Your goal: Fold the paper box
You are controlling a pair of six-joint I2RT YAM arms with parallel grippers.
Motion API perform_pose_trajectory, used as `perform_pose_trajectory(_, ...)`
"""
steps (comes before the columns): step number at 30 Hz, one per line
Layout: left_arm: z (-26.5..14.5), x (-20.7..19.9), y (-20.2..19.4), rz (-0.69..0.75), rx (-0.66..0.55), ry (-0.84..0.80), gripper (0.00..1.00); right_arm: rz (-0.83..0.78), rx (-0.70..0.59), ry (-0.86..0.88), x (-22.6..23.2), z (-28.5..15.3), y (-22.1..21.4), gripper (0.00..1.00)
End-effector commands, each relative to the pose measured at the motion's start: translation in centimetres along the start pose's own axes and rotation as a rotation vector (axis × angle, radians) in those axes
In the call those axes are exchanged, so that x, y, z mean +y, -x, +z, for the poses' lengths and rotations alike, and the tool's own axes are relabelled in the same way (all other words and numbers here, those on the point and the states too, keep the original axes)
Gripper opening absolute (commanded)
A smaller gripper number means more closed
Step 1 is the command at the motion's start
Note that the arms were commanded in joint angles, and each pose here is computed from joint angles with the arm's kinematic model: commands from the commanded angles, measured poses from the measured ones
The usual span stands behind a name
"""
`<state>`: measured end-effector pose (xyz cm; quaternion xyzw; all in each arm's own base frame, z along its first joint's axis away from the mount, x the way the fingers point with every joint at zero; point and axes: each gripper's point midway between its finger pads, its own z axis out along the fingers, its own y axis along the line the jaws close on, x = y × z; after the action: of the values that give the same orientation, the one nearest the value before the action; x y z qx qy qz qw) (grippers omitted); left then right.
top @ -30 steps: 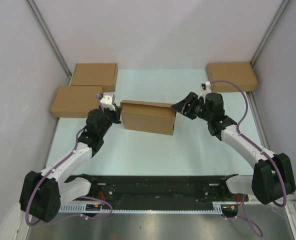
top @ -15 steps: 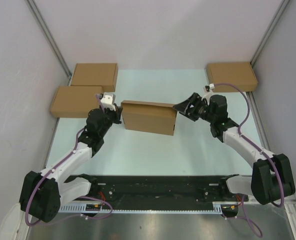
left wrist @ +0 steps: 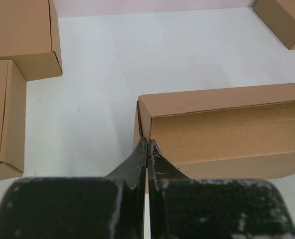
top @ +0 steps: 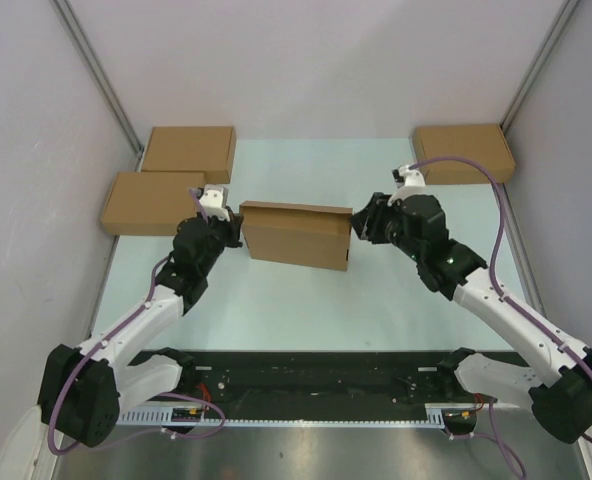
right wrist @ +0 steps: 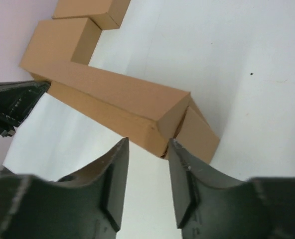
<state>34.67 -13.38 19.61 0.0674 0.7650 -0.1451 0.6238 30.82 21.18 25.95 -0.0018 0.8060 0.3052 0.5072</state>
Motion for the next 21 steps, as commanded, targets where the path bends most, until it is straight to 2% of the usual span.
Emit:
perform_pose_trajectory(1, -0.5, -0.1, -0.7, -0.018, 0.05, 0.026, 0.0, -0.2, -0.033, -0.143, -0.6, -0.5, 0.1, 0.38)
perform_pose_trajectory(8, -0.7, -0.7, 0.5, -0.012, 0.029, 0.018, 0.0, -0.313, -0.024, -0.221, -0.4, 0.4, -0.5, 0.35)
perform_pose_trajectory(21, -0.5, -1.2, 0.9, -0.003, 0.031, 0.006, 0.0, -0.372, -0.079, -0.294, -1.2, 2.1, 0.8, 0.28)
